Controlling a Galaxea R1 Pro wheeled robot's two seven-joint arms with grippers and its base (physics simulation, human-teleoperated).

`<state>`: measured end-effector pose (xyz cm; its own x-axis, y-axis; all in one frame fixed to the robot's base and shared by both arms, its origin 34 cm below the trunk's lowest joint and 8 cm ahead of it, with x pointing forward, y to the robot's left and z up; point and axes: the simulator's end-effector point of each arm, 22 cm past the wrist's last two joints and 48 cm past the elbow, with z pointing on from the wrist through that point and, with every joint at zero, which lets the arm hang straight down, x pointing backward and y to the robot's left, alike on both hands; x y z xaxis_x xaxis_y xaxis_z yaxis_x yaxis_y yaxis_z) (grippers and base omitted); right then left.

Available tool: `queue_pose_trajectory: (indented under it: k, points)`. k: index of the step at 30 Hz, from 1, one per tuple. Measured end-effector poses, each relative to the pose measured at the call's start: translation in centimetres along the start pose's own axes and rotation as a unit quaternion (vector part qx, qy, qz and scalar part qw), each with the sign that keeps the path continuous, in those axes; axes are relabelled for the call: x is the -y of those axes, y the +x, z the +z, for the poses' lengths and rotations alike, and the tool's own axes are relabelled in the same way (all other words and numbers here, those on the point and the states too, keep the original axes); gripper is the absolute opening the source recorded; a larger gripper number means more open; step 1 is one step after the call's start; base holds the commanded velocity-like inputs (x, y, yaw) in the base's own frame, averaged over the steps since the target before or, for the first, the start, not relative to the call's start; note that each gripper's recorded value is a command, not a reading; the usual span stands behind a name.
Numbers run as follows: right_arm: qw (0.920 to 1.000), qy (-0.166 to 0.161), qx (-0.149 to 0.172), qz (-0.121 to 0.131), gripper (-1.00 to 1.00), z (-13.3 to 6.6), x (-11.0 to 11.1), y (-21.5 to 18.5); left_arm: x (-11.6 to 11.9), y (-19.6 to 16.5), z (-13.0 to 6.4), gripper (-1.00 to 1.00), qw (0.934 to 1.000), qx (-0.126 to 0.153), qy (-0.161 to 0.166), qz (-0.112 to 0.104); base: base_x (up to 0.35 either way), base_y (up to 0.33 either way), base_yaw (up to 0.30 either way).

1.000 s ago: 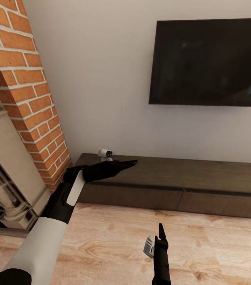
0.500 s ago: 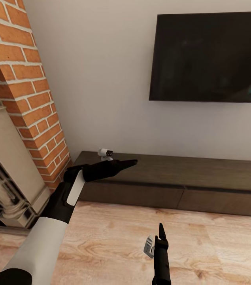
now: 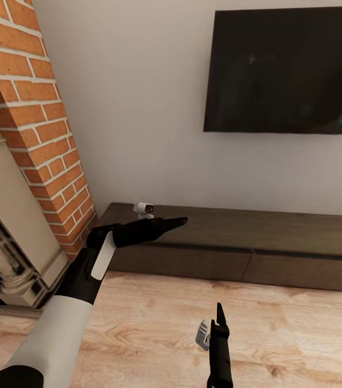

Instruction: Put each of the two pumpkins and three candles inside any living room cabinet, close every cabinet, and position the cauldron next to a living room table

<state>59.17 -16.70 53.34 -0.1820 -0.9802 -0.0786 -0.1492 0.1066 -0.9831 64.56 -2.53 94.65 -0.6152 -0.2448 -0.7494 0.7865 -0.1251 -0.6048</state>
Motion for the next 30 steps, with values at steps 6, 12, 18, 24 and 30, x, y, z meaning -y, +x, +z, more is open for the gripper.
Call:
queue_pose_trajectory:
  k: [6, 12, 18, 24, 30]
  points:
    - [1.0, 0.001, 0.001, 0.0, 1.0, 0.1, -1.1, 0.1, -0.6, 0.9, -0.5, 1.0, 1.0, 0.0, -0.001, 0.0, 0.0, 0.0, 0.0]
    - [0.9998, 0.016, 0.011, 0.005, 1.0, 1.2, 0.0, -1.0, -1.1, 1.5, -1.2, 1.0, 1.0, 0.007, -0.004, -0.004, 0.0, 0.0, 0.0]
    - [0.999, 0.041, 0.017, 0.009, 1.0, 3.2, 2.6, -1.8, -1.1, 2.4, -1.3, 1.0, 0.9999, 0.001, -0.008, -0.008, 0.043, 0.0, 0.0]
    - [0.9971, 0.069, 0.024, 0.018, 1.0, 4.7, 5.2, -2.9, -1.1, 2.5, -1.3, 1.0, 0.9999, 0.001, -0.009, -0.009, 0.296, 0.0, 0.0]
    - [0.9956, 0.084, 0.038, 0.012, 1.0, 6.0, 6.9, -3.8, -1.1, 2.5, -1.3, 1.0, 0.9999, 0.001, -0.009, -0.009, 0.329, 0.0, 0.0]
